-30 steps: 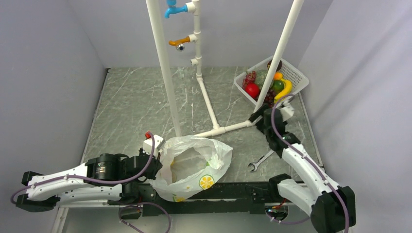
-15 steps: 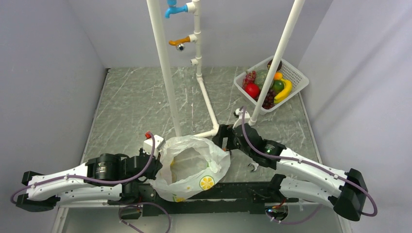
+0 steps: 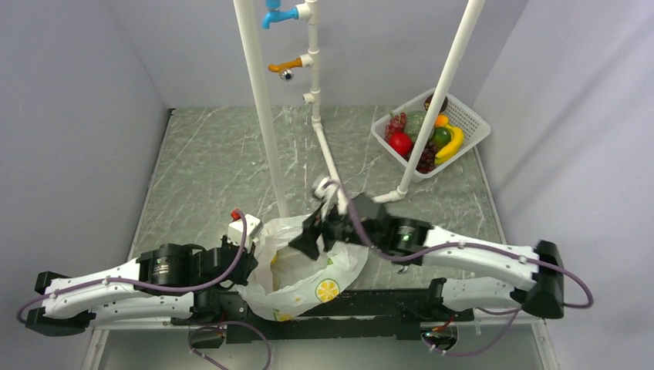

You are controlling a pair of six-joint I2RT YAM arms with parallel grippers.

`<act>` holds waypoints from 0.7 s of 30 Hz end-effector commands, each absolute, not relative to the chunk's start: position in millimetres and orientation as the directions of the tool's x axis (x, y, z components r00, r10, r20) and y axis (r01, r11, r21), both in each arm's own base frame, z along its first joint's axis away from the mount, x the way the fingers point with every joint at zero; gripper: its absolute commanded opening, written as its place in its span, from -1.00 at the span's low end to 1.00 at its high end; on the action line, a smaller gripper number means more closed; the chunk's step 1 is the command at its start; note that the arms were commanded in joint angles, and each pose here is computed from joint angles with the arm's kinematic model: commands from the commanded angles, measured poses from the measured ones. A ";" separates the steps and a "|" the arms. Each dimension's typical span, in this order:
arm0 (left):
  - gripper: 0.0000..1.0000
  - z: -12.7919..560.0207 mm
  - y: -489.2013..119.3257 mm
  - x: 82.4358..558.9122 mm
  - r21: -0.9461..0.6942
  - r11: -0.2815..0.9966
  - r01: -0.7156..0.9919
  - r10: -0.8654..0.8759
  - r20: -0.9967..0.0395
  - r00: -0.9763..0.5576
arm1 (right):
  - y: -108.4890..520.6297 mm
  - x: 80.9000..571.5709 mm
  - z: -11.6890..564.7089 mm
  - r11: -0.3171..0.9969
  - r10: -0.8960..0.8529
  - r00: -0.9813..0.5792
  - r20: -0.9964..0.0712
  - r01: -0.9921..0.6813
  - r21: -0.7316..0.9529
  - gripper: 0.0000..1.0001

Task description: Take the fake fruits out of the plastic bag

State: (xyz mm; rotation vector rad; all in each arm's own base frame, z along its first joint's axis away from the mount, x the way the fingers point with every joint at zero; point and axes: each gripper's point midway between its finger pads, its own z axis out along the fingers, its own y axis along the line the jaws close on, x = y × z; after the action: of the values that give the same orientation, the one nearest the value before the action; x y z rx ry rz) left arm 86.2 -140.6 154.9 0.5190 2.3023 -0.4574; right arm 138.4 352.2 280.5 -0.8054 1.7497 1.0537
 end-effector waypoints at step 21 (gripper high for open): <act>-1.00 165.5 -143.9 88.6 -0.186 0.857 0.480 0.206 -0.730 -0.652 | 435.2 135.2 101.3 0.545 -0.203 -0.182 -0.962 -0.837 0.043 0.34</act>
State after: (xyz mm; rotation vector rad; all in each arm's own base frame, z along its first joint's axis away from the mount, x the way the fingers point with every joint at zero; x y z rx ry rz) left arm 86.6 -141.4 151.8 0.5283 2.3131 -0.4308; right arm 122.9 398.2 53.1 -1.0310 1.8560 0.6006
